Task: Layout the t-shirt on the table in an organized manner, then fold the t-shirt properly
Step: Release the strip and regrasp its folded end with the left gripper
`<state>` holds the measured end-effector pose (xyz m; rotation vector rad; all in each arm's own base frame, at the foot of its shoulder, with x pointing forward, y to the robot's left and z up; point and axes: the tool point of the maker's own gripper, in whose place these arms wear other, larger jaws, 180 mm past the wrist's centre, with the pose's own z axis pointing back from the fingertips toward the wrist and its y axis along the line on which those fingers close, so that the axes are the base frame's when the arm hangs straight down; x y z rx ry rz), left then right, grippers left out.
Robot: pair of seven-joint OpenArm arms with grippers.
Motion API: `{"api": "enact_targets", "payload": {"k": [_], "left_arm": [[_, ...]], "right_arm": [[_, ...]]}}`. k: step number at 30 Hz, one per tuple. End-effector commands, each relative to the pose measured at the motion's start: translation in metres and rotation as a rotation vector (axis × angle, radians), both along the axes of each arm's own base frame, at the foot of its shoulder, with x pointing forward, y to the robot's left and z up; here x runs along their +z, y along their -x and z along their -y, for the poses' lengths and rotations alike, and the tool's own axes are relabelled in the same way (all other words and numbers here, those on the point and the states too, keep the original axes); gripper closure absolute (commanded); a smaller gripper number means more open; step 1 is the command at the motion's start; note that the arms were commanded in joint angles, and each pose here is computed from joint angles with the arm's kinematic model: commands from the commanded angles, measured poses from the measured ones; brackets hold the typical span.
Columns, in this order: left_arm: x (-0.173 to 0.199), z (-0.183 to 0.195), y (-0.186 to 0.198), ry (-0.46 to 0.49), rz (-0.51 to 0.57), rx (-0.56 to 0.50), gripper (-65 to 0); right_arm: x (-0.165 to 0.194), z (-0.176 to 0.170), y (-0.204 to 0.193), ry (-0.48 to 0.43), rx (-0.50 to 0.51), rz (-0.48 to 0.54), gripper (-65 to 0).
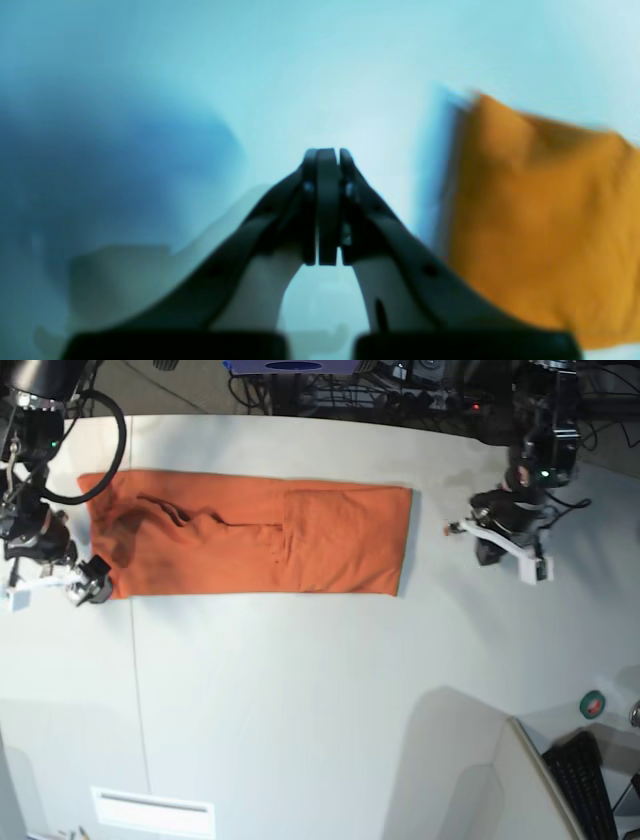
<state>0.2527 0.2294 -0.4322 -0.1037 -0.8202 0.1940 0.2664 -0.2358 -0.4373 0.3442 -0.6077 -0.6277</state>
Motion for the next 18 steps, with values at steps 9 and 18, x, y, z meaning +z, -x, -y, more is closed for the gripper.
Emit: {"api": "enact_targets", "payload": {"k": [9, 18], "left_arm": [[-0.016, -0.019, -0.002, 0.068, 0.035, -0.038, 0.0], [-0.043, 0.018, 0.007, 0.105, 0.048, -0.114, 0.0]], "right_arm": [[-0.025, 0.029, 0.013, -0.012, -0.004, -0.048, -53.4], [-0.056, 0.010, 0.034, -0.076, 0.097, -0.093, -44.1]]}}
